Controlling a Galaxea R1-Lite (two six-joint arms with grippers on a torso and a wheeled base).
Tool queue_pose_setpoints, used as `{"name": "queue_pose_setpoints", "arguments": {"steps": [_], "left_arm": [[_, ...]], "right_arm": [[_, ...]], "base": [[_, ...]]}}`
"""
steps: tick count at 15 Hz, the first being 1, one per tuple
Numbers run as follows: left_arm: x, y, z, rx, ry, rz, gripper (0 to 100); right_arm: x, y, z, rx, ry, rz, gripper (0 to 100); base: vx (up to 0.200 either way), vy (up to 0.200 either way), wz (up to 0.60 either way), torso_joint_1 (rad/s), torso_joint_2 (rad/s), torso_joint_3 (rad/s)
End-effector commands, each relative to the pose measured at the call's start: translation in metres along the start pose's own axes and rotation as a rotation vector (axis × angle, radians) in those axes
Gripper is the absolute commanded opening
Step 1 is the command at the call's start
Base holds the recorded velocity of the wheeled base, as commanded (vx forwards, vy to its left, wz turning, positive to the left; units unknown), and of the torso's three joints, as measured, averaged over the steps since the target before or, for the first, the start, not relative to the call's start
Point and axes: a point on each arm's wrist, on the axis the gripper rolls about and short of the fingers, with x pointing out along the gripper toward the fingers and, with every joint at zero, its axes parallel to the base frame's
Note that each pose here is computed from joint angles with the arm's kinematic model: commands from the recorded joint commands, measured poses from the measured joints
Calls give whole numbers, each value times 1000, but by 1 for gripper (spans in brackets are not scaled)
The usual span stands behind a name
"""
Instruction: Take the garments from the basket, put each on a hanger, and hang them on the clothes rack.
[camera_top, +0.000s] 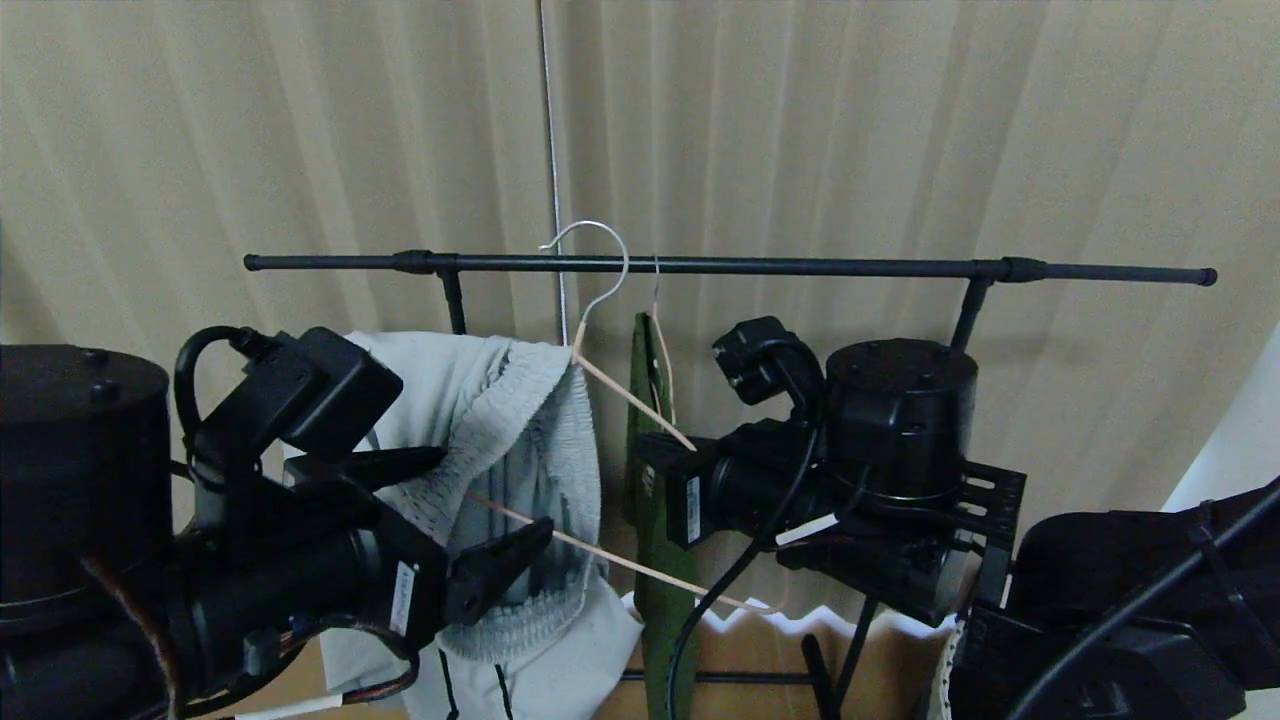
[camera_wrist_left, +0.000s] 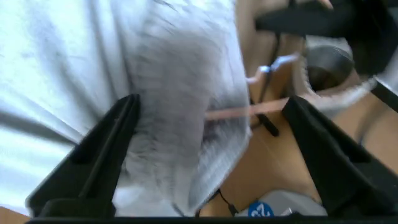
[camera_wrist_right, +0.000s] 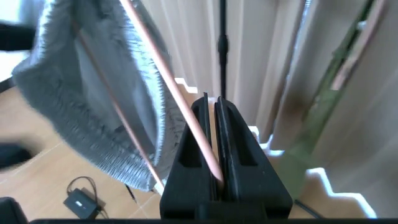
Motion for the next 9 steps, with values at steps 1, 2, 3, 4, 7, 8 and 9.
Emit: {"name": "queue_pose_setpoints", "arguments": {"steps": [1, 2, 3, 4, 7, 8, 9], "left_arm": [[-22, 3, -7, 33, -37, -16, 100], [-27, 4, -11, 62, -41, -15, 100], [-31, 4, -15, 84, -44, -14, 100], [-37, 5, -16, 100, -62, -12, 100], [-50, 8, -8, 139, -132, 7, 100], [-52, 12, -1, 180, -154, 33, 100], [-51, 18, 3, 239, -154, 73, 100]], "right_arm": [[-12, -15, 8, -19, -24, -41, 0], [-15, -21, 6, -37, -16, -58, 0], [-19, -28, 6, -46, -12, -78, 0], [-25, -34, 5, -52, -9, -96, 0], [-39, -53, 2, -123, -47, -143, 0], [-44, -61, 0, -166, -59, -157, 0], [-48, -69, -3, -201, -64, -160, 0]], "base": [[0, 0, 0, 0, 0, 0], [0, 0, 0, 0, 0, 0], [0, 0, 0, 0, 0, 0], [0, 0, 0, 0, 0, 0], [0, 0, 0, 0, 0, 0], [0, 0, 0, 0, 0, 0], [0, 0, 0, 0, 0, 0]]}}
